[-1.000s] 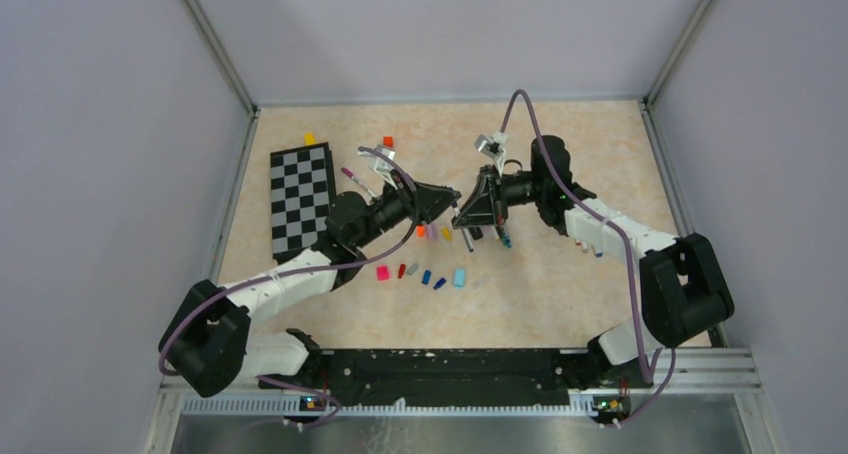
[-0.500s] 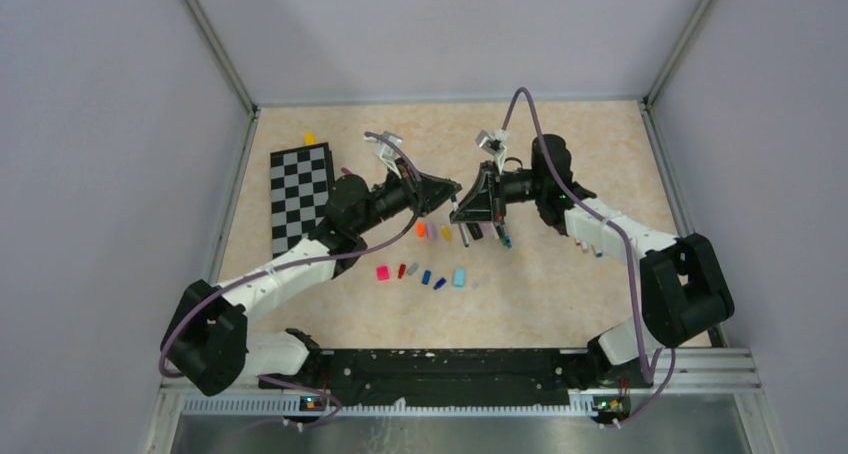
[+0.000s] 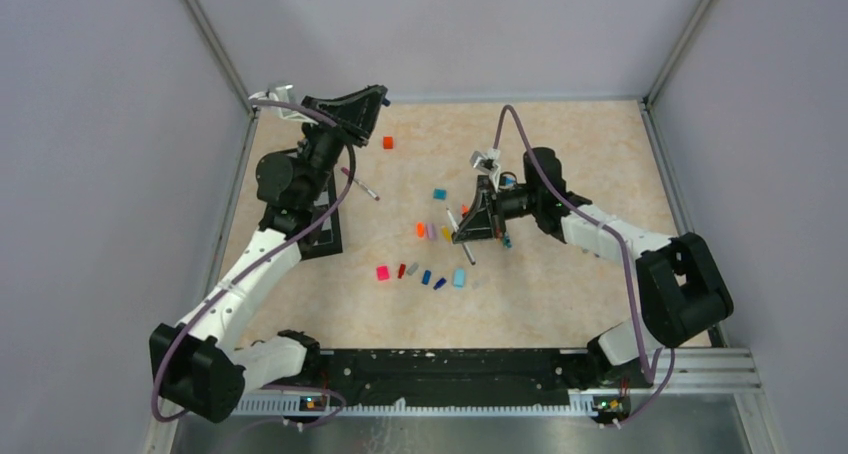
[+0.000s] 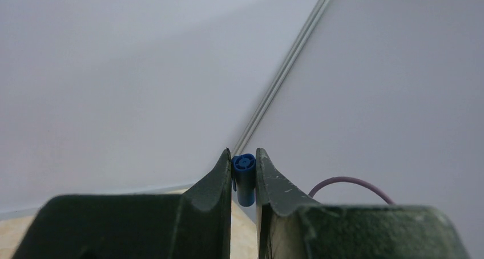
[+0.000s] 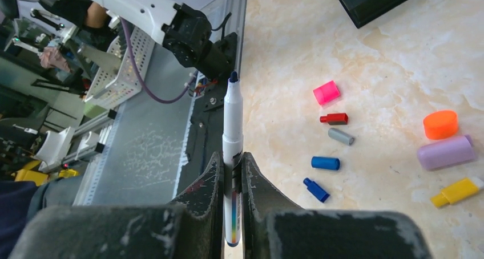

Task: Open the pen caps
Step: Open the pen cap from the pen, then place the pen cap at the center of the board.

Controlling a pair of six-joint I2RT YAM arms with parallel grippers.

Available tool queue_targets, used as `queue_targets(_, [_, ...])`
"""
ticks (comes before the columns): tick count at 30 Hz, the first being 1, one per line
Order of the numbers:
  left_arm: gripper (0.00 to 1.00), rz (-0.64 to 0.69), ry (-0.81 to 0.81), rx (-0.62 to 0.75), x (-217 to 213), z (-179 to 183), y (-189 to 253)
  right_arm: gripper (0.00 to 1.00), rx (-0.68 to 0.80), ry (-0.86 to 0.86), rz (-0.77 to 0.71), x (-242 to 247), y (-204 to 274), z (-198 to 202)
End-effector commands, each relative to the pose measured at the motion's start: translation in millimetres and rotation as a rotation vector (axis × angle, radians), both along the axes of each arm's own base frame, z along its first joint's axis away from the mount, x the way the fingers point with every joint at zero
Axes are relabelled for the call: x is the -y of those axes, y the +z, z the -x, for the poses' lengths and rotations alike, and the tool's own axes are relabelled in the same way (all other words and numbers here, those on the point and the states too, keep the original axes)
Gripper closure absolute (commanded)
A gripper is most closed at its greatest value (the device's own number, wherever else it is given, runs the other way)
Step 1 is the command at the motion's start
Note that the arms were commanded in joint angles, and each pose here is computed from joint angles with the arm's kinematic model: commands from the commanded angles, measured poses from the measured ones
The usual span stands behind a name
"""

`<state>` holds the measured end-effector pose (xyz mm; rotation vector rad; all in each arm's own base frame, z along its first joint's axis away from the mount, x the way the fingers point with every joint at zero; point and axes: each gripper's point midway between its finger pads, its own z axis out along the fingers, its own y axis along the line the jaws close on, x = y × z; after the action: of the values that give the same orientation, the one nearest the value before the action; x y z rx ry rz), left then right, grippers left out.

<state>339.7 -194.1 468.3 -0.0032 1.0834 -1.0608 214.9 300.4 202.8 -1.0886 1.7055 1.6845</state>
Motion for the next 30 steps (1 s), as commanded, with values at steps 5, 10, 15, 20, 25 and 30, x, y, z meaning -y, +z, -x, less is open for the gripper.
queue_targets(5, [1.0, -0.038, 0.002, -0.034, -5.4, 11.7, -24.4, 1.0, 0.207, -0.044, 0.039, 11.9, 3.9, -14.1])
queue_targets(10, [1.0, -0.091, -0.057, -0.148, 3.3, 13.8, -69.9, 1.0, 0.238, -0.141, 0.041, 36.6, 9.7, -36.7])
queue_targets(15, [1.0, -0.136, -0.148, -0.292, 18.9, 11.7, -117.9, 1.0, 0.255, -0.231, 0.047, 60.5, 10.1, -52.2])
queue_targets(20, [0.95, -0.161, -0.239, -0.374, 33.5, 11.4, -146.8, 1.0, 0.266, -0.285, 0.049, 74.6, 10.7, -60.0])
queue_targets(25, [0.95, -0.167, -0.309, -0.442, 45.4, 7.6, -166.8, 1.0, 0.274, -0.309, 0.051, 79.7, 11.5, -63.4])
queue_targets(30, [0.98, -0.167, -0.371, -0.516, 56.3, 2.6, -190.9, 1.0, 0.277, -0.324, 0.053, 82.9, 9.8, -65.0])
